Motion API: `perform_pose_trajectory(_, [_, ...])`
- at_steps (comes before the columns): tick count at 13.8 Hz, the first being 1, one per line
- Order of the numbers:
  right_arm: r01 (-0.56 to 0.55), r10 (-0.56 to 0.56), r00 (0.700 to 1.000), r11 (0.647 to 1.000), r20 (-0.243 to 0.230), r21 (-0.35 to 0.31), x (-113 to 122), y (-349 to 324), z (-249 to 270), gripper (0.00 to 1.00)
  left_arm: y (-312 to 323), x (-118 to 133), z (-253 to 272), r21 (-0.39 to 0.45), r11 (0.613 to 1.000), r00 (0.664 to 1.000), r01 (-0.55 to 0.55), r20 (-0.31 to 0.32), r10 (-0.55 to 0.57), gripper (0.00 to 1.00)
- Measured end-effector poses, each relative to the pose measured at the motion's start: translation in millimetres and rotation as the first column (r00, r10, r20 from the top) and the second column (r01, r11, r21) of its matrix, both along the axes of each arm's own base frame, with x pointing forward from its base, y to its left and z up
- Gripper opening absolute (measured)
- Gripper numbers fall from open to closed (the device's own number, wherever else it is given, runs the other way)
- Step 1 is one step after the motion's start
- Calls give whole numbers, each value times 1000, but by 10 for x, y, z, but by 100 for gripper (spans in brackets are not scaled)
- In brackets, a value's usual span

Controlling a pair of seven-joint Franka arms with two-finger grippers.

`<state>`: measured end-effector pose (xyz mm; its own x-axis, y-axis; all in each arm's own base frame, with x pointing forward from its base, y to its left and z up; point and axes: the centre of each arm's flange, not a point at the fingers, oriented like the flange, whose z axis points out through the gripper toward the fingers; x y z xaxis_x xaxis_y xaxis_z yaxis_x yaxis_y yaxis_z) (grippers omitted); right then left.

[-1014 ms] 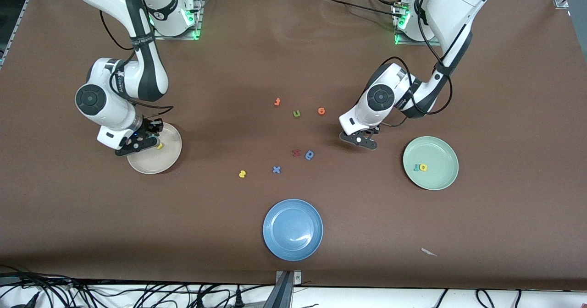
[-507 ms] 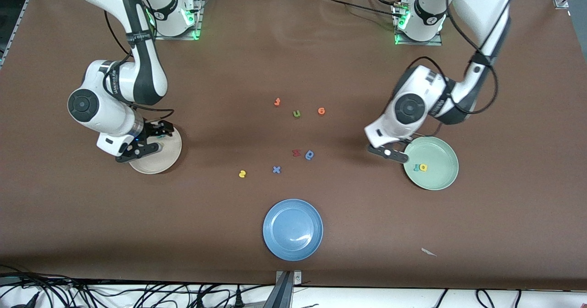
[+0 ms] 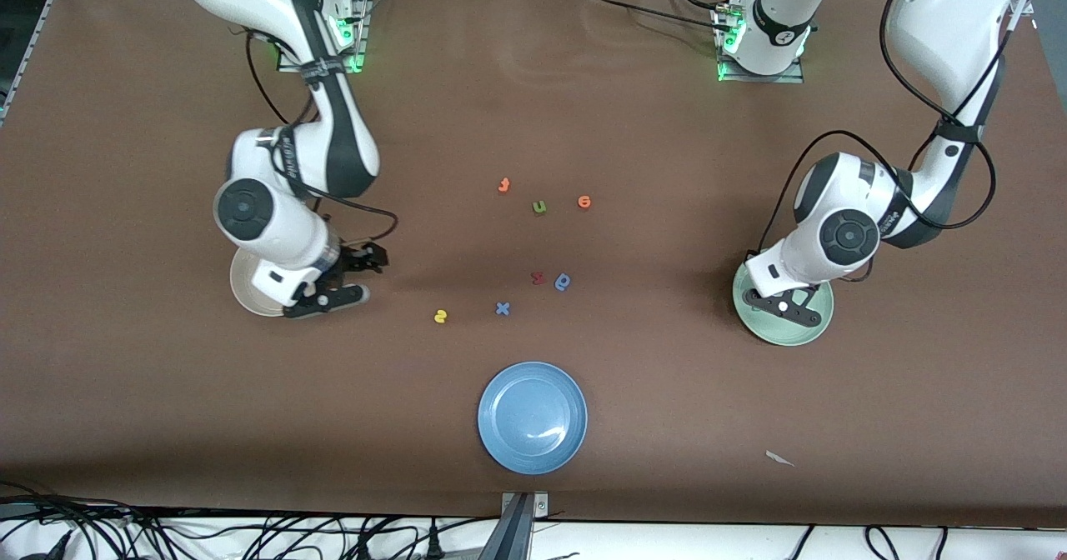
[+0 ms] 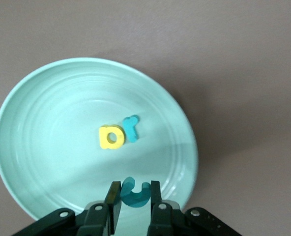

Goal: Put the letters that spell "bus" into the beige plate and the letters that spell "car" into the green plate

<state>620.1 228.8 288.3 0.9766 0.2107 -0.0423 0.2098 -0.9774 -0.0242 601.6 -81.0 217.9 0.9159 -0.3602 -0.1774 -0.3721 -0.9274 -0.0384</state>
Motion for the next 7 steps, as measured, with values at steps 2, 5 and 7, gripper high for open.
perform_pose_trajectory(2, [135,-135,991,991,3,-5,65,304,-137,100,64,4,-118,-13,1000,1000,2,-6,-3,32])
perform_pose_trajectory(5, [328,-328,945,945,13,-6,187,579,-319,100,-1,9,-100,-19,1000,1000,13,-2,-13,61])
perform_pose_trajectory(7, [423,-423,906,906,19,-1,258,728,-405,100,-37,37,-30,-22,1000,1000,18,12,-18,81])
